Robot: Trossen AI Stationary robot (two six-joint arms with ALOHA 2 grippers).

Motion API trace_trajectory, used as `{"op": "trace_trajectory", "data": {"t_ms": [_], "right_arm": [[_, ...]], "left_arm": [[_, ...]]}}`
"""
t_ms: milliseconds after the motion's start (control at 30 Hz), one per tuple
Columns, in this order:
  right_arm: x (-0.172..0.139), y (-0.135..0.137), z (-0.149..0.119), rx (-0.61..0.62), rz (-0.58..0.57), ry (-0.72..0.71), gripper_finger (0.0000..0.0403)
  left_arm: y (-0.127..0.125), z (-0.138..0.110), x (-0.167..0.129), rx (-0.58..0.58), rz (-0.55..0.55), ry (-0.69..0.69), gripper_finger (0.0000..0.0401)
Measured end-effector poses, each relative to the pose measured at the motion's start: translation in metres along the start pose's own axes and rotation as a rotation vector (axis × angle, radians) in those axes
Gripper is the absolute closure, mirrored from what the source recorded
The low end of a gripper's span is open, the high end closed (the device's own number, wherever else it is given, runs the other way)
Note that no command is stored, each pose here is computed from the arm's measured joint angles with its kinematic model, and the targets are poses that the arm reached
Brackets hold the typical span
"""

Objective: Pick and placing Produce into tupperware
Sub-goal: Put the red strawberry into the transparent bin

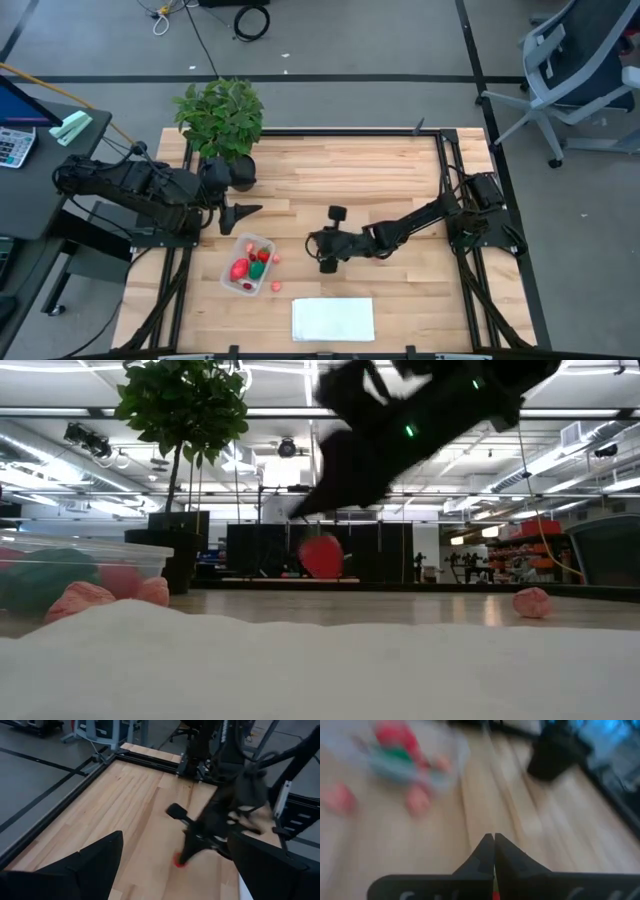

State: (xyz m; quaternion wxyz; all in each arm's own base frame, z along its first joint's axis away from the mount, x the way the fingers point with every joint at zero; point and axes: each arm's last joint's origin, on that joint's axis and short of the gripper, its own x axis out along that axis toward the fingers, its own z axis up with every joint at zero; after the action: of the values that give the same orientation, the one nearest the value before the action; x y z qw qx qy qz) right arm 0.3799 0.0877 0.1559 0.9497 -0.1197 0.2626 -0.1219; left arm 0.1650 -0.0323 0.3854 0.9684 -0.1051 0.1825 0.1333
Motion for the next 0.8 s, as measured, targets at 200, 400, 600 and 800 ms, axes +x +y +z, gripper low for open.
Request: {"op": "trace_trajectory", "data": {"t_ms": [200,400,600,800], "right_arm": [[-0.002,-0.005,0.047,0.046,0.154,-0.335,0.0401],[-0.002,-0.012,0.067,0.070,0.259,-0.444,0.0402],[0.006,-0.006,0.071,0.123,0.334,-0.626,0.0403],[0.052,0.015,0.072,0.136,0.361,-0.672,0.0403]], "left_arm": [[0.001,0.001,0.000,0.001,0.048,-0.019,0.0037],[0.001,0.001,0.000,0.000,0.049,-0.020,0.0037],[0.001,0.002,0.000,0.012,0.045,-0.034,0.0037],[0.000,0.004,0.000,0.010,0.040,-0.047,0.0037]]}}
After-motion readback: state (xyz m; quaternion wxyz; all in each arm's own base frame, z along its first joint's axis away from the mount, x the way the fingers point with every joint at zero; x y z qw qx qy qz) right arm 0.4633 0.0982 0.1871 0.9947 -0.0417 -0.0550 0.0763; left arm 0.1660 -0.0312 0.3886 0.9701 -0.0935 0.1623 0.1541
